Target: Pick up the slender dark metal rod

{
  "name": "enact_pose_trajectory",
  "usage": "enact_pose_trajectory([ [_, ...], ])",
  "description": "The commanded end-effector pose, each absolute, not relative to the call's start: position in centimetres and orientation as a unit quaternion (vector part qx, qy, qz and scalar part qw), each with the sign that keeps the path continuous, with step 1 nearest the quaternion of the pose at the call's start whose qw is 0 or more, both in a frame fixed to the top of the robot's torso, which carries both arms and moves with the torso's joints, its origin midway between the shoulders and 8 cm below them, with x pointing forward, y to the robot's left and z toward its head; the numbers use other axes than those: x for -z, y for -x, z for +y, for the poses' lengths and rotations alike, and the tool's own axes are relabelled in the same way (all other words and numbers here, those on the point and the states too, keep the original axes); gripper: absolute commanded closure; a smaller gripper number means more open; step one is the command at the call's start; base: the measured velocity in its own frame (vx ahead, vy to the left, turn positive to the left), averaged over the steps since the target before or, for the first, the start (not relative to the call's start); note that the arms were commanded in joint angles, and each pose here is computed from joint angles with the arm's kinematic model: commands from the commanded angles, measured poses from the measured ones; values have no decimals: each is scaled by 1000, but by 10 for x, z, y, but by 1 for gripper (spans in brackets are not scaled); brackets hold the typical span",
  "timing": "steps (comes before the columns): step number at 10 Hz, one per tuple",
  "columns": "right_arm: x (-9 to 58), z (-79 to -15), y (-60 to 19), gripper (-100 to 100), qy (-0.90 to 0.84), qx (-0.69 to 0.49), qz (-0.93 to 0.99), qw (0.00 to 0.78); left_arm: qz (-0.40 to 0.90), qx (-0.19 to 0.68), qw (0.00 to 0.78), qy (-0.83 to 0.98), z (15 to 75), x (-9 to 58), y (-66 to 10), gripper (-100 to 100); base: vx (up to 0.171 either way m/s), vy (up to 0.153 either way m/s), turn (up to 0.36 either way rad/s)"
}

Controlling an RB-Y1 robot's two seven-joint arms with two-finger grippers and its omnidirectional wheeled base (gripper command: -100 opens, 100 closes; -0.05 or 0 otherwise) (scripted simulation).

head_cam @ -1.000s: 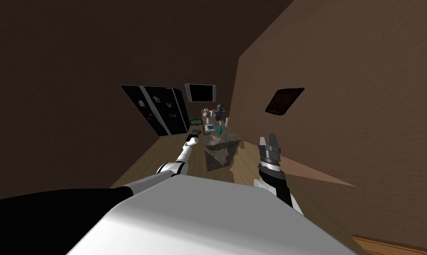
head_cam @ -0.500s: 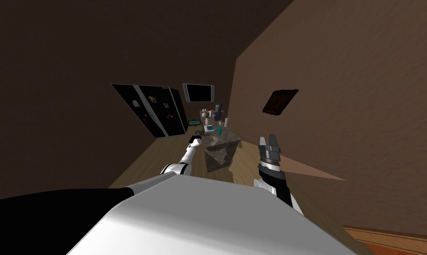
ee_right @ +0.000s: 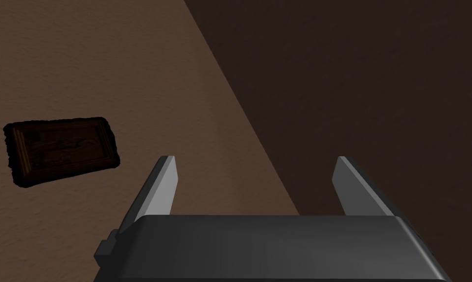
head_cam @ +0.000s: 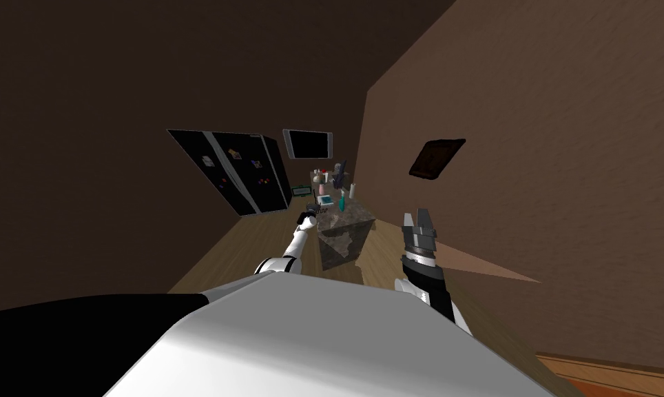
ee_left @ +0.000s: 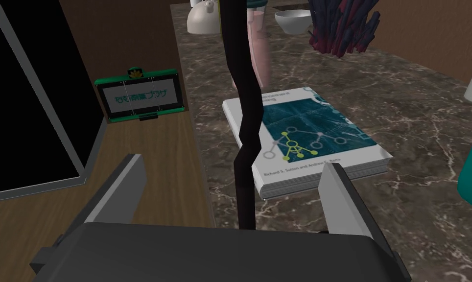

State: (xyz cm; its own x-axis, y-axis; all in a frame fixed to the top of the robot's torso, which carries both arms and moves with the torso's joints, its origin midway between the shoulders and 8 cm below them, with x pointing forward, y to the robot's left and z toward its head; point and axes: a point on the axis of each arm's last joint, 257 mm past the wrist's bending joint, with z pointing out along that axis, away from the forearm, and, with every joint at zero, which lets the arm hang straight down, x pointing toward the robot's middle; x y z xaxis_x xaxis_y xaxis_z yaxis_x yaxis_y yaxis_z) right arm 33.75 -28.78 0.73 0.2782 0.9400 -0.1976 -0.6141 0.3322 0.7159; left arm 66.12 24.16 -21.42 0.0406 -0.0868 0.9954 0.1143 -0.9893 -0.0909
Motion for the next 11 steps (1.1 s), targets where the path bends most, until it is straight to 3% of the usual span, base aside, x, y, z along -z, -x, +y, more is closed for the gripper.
enact_pose_trajectory([
  [1,-7,-288,-337,0,-263,-515,310,755,-10,693,73,718,242,214,-661,-100,0,0,0],
  [2,-7,-288,-337,0,-263,-515,310,755,-10,693,73,718,242,214,-661,100,0,0,0],
  [6,-7,-288,-337,0,-263,-515,310,755,-10,693,73,718,242,214,-661,100,0,0,0],
  [8,-7,-288,-337,0,-263,-515,310,755,-8,692,84,717,258,214,-661,-100,-26,-10,-14],
  [11,-7,-288,-338,0,-263,-515,310,755,-7,690,110,715,297,211,-659,-100,-118,-19,-42],
])
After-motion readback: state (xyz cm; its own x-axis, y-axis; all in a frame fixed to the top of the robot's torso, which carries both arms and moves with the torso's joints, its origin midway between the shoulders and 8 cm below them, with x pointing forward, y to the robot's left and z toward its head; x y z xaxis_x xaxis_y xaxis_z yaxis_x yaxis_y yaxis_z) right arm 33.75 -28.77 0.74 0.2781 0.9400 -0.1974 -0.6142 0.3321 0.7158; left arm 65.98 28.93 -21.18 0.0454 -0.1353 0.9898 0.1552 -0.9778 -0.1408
